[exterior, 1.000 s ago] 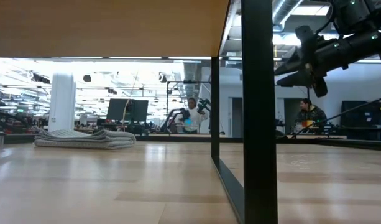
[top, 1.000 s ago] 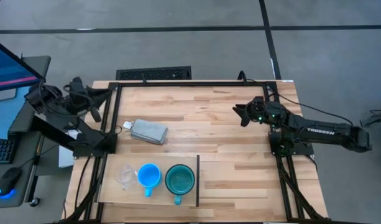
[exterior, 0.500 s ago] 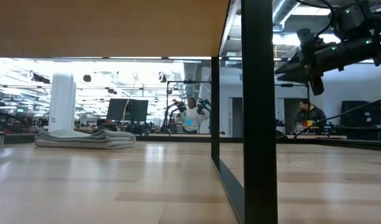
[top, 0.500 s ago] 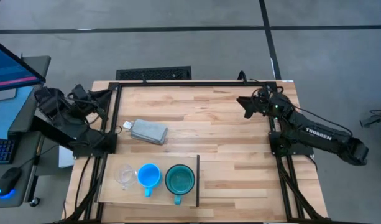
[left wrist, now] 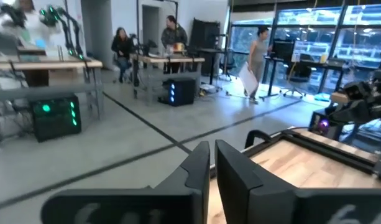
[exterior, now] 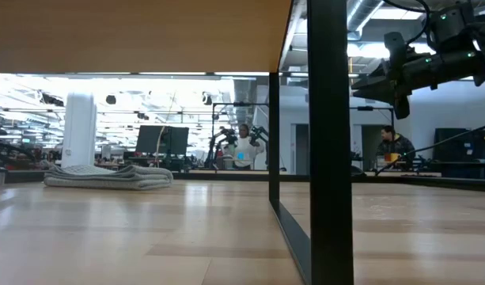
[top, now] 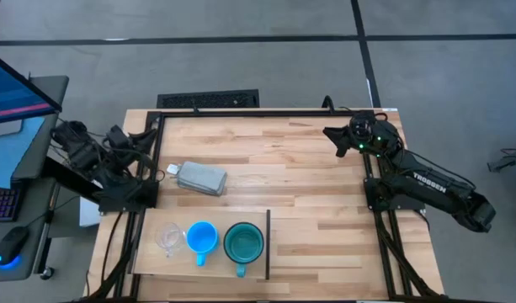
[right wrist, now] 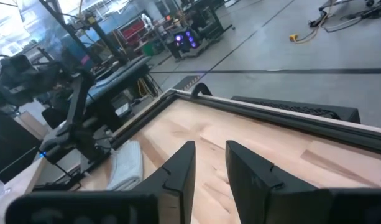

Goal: Stack small to large cups/mugs on shelf
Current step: Return to Home Position

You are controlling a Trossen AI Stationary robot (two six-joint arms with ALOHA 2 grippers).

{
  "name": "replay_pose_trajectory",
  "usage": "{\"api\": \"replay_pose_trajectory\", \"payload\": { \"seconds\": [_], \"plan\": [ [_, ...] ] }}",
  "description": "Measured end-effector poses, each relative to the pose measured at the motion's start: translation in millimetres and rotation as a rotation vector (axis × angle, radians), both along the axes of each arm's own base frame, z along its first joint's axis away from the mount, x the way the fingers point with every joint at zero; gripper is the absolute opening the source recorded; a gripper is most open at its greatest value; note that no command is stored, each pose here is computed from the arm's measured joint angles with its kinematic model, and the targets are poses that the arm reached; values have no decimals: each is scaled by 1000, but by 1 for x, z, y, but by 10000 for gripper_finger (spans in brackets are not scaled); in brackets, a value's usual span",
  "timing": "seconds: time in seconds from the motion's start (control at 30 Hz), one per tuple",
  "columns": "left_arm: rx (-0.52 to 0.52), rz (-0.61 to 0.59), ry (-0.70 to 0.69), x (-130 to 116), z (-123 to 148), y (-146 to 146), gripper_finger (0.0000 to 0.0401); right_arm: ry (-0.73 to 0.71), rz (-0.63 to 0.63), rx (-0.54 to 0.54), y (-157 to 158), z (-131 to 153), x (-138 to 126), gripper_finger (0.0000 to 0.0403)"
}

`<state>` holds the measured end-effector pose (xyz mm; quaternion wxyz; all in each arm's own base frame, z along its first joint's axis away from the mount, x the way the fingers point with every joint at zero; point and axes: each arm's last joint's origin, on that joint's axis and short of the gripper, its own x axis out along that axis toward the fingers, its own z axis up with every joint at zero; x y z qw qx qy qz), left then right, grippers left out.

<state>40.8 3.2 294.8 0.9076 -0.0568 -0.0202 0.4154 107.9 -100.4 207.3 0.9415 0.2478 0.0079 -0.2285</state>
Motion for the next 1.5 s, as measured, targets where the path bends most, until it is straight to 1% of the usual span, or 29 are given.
{"api": "replay_pose_trajectory", "payload": {
  "seconds": [0.1, 0.2, 0.3, 0.43, 0.57, 0.63, 0.77, 0.83, 0.9, 0.97, 1.03, 1.1, 1.23, 1.4, 1.5],
  "plan": [
    [18, 16, 9, 2, -13, -1, 6, -1, 2, 1, 0, 0, 0, 111],
    [-40, 24, -6, 1, -23, 0, 2, -1, 3, 1, 0, 0, 0, 111],
    [-69, 18, 26, 4, -33, -2, 2, 0, 3, 2, 0, 0, 0, 111],
    [-83, 22, 50, 6, -40, -3, 2, 2, 3, 4, 0, 0, 0, 111],
    [-143, 12, 28, 8, -40, -5, 0, 2, 3, 4, 0, 0, 0, 111],
    [-168, -8, 30, 14, -40, -9, 0, 2, 3, 4, 0, 0, 0, 111],
    [-141, -71, 72, 36, -45, -26, 0, 2, 2, 4, 0, 0, 0, 111],
    [-109, -73, 87, 47, -48, -32, 0, 2, 3, 4, 0, 0, 0, 111],
    [-78, -47, 138, 49, -53, -29, 0, 0, 3, 9, 0, 0, 0, 111],
    [-129, -9, 127, 44, -57, -21, 0, -2, 22, 12, 2, 0, 1, 111],
    [-182, 4, 131, 40, -61, -16, 0, -3, 39, 13, 3, 0, 2, 111],
    [-198, 0, 163, 43, -65, -14, 0, -3, 47, 13, 4, 0, 3, 111],
    [-188, 23, 163, 48, -69, -10, 0, -3, 52, 13, 4, 0, 4, 111],
    [-183, 99, 156, 55, -90, -3, 0, -3, 51, 13, 4, 0, 3, 111],
    [-198, 88, 143, 58, -97, 1, 0, -3, 59, 13, 5, 0, 4, 111]
  ]
}}
